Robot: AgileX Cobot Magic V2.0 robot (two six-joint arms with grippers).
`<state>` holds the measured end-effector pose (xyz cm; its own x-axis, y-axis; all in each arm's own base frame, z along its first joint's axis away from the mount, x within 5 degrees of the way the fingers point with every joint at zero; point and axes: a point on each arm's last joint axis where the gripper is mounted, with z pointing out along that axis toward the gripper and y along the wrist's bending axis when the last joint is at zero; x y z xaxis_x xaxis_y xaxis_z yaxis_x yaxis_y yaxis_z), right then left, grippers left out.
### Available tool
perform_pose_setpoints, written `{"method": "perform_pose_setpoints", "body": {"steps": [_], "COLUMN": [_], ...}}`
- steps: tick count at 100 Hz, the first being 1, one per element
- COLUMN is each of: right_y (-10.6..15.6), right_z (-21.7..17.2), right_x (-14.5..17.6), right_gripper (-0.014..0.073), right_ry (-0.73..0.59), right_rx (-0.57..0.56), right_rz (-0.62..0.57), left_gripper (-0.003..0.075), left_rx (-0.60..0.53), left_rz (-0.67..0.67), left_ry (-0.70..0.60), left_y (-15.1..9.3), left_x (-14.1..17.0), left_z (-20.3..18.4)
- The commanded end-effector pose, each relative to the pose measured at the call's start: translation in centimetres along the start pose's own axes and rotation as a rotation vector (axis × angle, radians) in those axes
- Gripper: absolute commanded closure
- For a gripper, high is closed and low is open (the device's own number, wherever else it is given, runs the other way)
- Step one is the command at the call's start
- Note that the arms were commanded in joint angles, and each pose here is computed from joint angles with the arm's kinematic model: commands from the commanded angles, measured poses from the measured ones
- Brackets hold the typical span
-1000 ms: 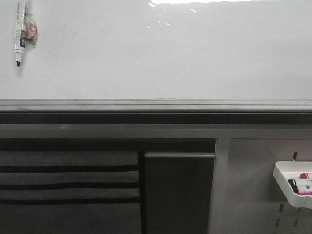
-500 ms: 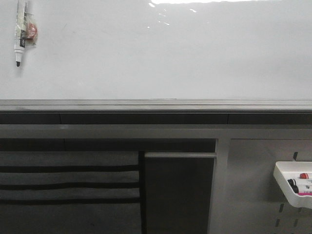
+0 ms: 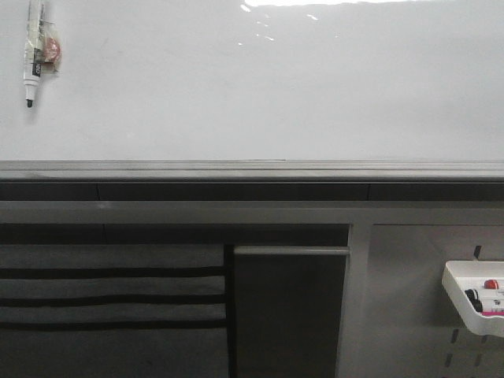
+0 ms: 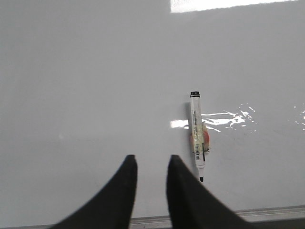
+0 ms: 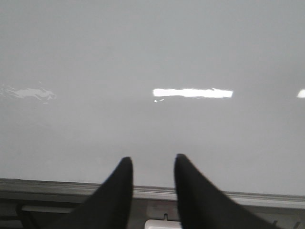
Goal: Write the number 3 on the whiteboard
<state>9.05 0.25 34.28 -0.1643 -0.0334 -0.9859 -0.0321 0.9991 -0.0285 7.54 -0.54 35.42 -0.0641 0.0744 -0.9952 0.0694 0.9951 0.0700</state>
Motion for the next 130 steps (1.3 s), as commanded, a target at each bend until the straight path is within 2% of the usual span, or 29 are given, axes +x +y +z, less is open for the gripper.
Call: {"method": "perform_pose_setpoints", "body": {"steps": [1,5,9,16,41,52,62,73,93,106,130], "right_y": [-0.2,-0.2,-0.2,-0.2,-0.2,0.0,0.2,0.3,0.9,1.4,1.4], "right_z": [-0.2,-0.2,-0.2,-0.2,-0.2,-0.2,-0.2,-0.2,-0.2,-0.3,-0.3], "right_x": [-1.8,-1.8,-1.8,-1.8,-1.8,-1.8,-1.8,-1.6,-1.2,-0.9,-0.9], "right_gripper": [0.0134,0.0081,0.0053,0.0047,0.0047,0.0047,0.0047,0.0050,0.0057,0.0057,0.0057], "right_ry": [-0.100,-0.102,-0.102,-0.102,-0.102,-0.105,-0.102,-0.073,-0.026,0.010,0.013], "right_rx": [0.018,0.018,0.018,0.018,0.017,0.001,-0.026,-0.033,-0.100,-0.154,-0.155], "right_rz": [-0.041,-0.041,-0.041,-0.041,-0.039,0.002,0.072,0.078,0.094,0.083,0.082], "left_gripper": [0.0316,0.0220,0.0158,0.0123,0.0171,0.0197,0.0221,0.0251,0.0300,0.0332,0.0353], "left_rx": [-0.006,-0.006,-0.006,-0.005,-0.003,0.004,0.050,0.117,0.194,0.193,0.188], "left_rz": [-0.002,-0.002,-0.002,-0.002,-0.008,-0.025,-0.054,-0.035,-0.019,-0.016,-0.009], "left_ry": [-0.100,-0.100,-0.100,-0.098,-0.098,-0.099,-0.091,-0.043,0.077,0.134,0.232], "left_y": [0.1,0.1,0.1,0.1,0.1,0.0,-0.3,-1.0,-2.3,-2.8,-3.8], "left_x": [-1.8,-1.8,-1.8,-1.7,-1.7,-1.8,-1.5,-0.6,0.5,1.4,1.8], "left_z": [-0.1,-0.1,-0.1,-0.1,-0.1,-0.1,0.0,0.9,4.8,8.0,14.2]}}
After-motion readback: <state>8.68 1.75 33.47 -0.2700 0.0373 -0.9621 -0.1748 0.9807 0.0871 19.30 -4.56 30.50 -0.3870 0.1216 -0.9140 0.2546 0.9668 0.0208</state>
